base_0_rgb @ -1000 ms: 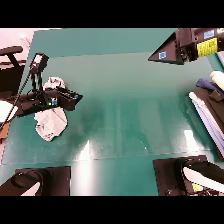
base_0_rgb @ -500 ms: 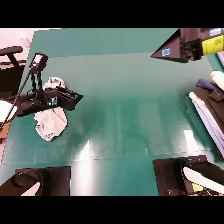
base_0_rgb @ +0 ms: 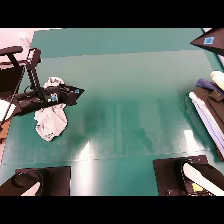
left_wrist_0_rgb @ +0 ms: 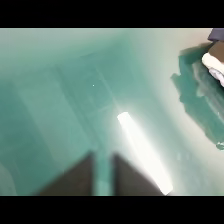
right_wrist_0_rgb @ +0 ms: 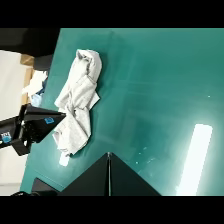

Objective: Fold the shirts.

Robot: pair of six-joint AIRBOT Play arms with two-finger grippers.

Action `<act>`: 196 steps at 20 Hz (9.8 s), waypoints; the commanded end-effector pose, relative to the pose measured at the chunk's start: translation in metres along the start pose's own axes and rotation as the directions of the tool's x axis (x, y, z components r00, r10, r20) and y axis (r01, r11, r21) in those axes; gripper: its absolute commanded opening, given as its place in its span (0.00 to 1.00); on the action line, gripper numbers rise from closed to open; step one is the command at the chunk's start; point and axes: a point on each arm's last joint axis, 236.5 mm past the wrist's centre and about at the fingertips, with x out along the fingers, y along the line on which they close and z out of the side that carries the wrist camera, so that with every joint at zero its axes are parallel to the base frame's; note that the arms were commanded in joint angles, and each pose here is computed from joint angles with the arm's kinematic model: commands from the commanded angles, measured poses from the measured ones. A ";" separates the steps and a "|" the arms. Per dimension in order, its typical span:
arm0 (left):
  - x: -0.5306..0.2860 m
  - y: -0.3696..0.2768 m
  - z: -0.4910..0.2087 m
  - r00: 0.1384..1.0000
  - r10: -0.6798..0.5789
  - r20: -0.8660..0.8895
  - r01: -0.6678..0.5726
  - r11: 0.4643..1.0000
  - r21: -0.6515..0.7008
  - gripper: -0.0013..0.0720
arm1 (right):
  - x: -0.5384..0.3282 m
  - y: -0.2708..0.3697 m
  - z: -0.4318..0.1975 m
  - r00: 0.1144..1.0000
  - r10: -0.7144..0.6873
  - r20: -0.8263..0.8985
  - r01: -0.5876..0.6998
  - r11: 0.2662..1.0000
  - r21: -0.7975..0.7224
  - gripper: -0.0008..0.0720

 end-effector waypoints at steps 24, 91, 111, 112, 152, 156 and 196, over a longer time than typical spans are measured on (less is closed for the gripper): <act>-0.084 0.341 -0.124 0.789 0.433 -0.436 -0.612 0.620 -0.492 0.84 | 0.034 -0.053 0.017 0.995 -0.028 -0.097 0.030 0.999 0.018 0.03; -0.103 0.188 0.067 0.808 0.497 -0.317 -0.510 0.859 0.046 0.05 | 0.367 -0.056 -0.311 0.745 0.068 -0.664 0.019 0.992 0.124 0.56; -0.278 0.029 0.157 0.783 0.585 0.210 -0.621 0.752 0.221 0.04 | -0.057 0.000 0.030 0.919 -0.126 0.373 0.217 0.952 -0.215 0.03; -0.278 0.017 0.157 0.803 0.552 0.224 -0.595 0.761 0.258 0.04 | -0.066 0.008 0.033 0.908 -0.111 0.403 0.213 0.953 -0.218 0.03; -0.084 0.306 -0.067 0.797 0.224 -0.561 -0.524 0.718 -0.457 0.96 | 0.170 -0.294 0.098 0.970 -0.228 -0.080 0.231 0.973 0.024 0.71; -0.096 0.276 -0.134 0.784 0.170 -0.597 -0.522 0.701 -0.486 0.96 | 0.152 -0.291 0.076 0.966 -0.230 -0.114 0.238 0.969 0.063 0.71; -0.065 0.201 -0.110 0.937 -0.002 -0.349 -0.190 0.837 -0.513 0.04 | 0.226 -0.225 -0.128 0.970 0.001 -0.242 0.039 0.986 0.160 0.03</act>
